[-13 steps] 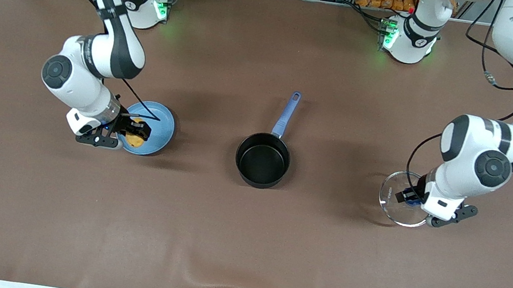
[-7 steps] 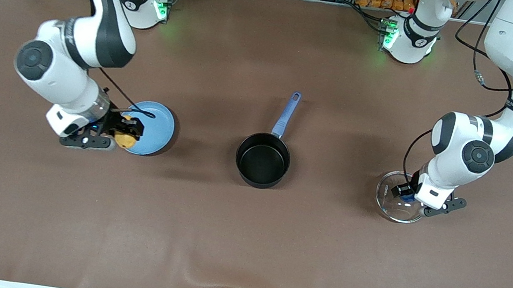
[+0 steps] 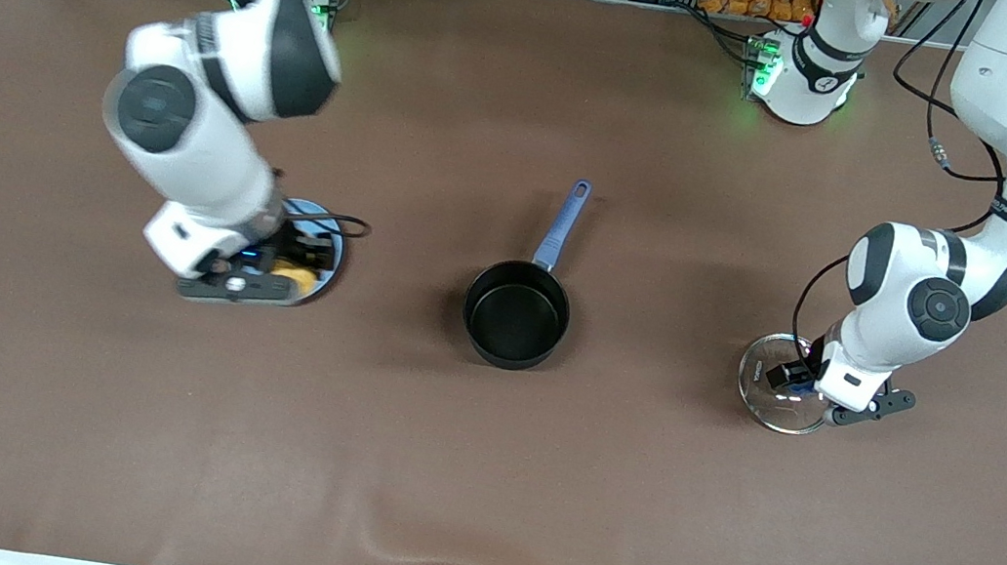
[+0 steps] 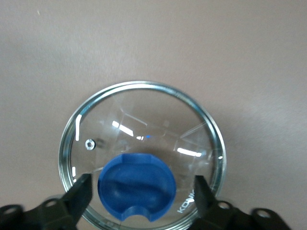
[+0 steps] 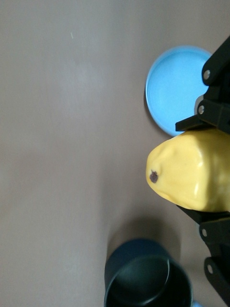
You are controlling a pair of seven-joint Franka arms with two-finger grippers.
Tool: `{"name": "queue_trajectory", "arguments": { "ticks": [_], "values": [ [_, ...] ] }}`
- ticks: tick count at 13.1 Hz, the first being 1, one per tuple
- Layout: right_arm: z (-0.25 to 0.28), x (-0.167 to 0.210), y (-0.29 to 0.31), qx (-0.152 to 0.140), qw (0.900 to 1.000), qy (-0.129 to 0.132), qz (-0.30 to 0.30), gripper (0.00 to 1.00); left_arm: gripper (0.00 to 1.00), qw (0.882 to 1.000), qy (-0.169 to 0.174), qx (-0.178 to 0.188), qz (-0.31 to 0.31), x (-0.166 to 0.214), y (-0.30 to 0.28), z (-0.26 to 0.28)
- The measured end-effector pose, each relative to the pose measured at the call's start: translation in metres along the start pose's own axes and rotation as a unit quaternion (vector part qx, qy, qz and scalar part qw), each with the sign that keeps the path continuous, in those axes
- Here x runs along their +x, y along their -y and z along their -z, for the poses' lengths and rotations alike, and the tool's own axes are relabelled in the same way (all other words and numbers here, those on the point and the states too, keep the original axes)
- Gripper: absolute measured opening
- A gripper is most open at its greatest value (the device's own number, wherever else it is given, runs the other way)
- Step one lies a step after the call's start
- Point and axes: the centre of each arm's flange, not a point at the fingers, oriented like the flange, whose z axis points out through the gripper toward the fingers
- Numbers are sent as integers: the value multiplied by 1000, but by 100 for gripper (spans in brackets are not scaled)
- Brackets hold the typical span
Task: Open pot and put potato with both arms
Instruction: 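Release the lid with the left gripper while the right gripper carries the potato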
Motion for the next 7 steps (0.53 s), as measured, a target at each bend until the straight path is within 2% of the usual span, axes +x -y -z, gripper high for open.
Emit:
{"name": "queue_trajectory", "arguments": {
  "ticks": [2,4,7],
  "values": [
    [-24,-3,51,-10,1000,1,-6,61,100,1000,-4,1,-2,8,-5,33],
    [-44,-5,90,-18,1000,-3,-3,61,100,1000,0,9,-2,19,-8,93],
    [-67,-6,137,-11,999,-34,-10,61,100,999,11,24,-22,23,-10,200]
  ]
}}
